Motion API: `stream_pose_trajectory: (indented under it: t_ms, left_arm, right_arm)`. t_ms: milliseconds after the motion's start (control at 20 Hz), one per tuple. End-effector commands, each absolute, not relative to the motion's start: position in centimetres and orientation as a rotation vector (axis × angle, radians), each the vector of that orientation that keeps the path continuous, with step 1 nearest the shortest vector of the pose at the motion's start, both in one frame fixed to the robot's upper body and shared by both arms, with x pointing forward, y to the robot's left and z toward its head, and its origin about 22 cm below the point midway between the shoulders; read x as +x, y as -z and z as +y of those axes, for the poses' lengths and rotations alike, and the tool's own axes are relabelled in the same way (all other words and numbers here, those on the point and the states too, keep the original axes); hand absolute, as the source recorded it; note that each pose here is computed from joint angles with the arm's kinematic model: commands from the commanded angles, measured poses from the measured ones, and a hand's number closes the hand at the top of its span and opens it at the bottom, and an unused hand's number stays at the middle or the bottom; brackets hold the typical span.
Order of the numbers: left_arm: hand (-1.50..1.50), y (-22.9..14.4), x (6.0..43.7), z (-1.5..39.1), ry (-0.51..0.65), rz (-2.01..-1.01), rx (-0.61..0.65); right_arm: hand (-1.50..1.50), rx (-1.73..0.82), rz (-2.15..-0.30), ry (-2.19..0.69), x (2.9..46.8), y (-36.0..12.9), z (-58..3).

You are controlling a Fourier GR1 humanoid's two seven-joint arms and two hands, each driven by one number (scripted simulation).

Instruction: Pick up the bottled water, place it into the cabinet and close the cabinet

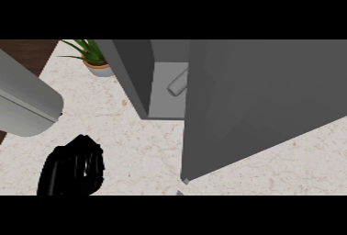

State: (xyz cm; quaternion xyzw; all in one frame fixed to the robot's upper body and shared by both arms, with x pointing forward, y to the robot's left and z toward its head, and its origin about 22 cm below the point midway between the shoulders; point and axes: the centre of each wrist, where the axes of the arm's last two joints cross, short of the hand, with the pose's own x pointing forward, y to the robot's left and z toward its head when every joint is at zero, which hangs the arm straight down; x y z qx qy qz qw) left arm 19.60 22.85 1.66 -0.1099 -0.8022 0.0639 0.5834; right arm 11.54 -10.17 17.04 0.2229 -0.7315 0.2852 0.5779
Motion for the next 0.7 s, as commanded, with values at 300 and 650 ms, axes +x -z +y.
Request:
stream_pose_trajectory:
  t_ms: [300,650]
  left_arm:
    - [1.50,-2.5,17.4,27.9,-0.168,-1.891,-0.244]
    - [1.50,-2.2,16.4,29.2,-0.149,-1.858,-0.237]
  right_arm:
    - [1.50,0.482,-1.880,-0.746,12.4,-18.8,-4.7]
    - [1.50,0.384,-1.860,-0.580,16.3,-19.3,-3.7]
